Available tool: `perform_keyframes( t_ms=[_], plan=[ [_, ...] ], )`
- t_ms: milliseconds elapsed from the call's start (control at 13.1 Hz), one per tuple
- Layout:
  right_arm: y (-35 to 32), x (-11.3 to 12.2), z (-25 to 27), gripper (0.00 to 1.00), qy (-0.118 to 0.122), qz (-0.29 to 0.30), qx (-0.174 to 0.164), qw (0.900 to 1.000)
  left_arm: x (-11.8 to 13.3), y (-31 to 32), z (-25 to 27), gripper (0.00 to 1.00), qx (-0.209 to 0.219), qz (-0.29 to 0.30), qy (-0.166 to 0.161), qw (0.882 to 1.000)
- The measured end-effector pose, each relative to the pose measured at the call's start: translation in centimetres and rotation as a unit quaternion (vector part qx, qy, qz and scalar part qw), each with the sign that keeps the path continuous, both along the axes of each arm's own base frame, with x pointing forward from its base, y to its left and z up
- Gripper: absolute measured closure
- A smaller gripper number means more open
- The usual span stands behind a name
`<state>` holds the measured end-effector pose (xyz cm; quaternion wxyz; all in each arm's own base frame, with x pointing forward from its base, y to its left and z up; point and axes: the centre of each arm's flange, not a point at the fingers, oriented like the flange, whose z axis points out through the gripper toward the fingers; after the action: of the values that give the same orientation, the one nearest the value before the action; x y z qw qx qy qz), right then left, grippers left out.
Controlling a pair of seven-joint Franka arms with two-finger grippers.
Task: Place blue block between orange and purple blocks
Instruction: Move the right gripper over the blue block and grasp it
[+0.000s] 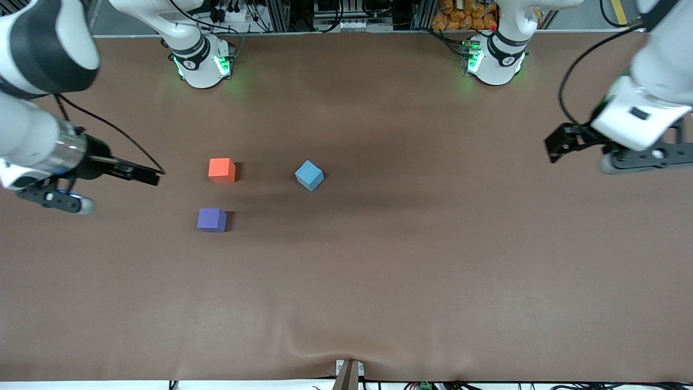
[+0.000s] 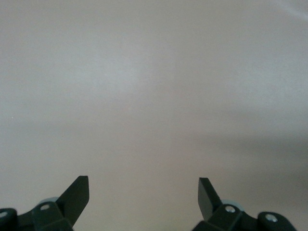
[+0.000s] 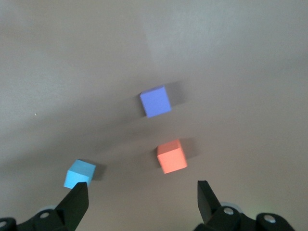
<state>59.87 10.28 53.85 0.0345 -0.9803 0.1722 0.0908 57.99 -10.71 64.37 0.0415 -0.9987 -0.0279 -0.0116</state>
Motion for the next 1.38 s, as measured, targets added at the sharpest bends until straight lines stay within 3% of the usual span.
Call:
perform_keyframes(
  t_ms=[306, 536, 843, 1073, 1379],
  plan=[
    [7.1, 0.5, -6.9, 0.0, 0.043, -0.053, -0.005, 0.998, 0.3, 3.7, 0.6, 0.0, -0.001, 0.001, -0.002, 1.0],
    [14.5, -1.0, -12.4, 0.0, 0.044, -0.094, -0.024, 0.994, 0.1, 3.9, 0.9, 0.0, -0.001, 0.001, -0.005, 1.0],
    [21.5, -4.3, -19.2, 0.0, 0.017, -0.117, -0.029, 0.993, -0.2, 4.1, 1.5, 0.0, -0.001, 0.003, -0.01, 1.0],
    [25.3, -6.1, -24.6, 0.0, 0.022, -0.147, -0.045, 0.988, -0.1, 5.2, 1.4, 0.0, -0.001, 0.002, -0.009, 1.0],
    [27.3, -7.8, -28.5, 0.0, 0.034, -0.143, -0.06, 0.987, 0.0, 6.3, 1.4, 0.0, -0.013, -0.005, -0.006, 1.0]
  ],
)
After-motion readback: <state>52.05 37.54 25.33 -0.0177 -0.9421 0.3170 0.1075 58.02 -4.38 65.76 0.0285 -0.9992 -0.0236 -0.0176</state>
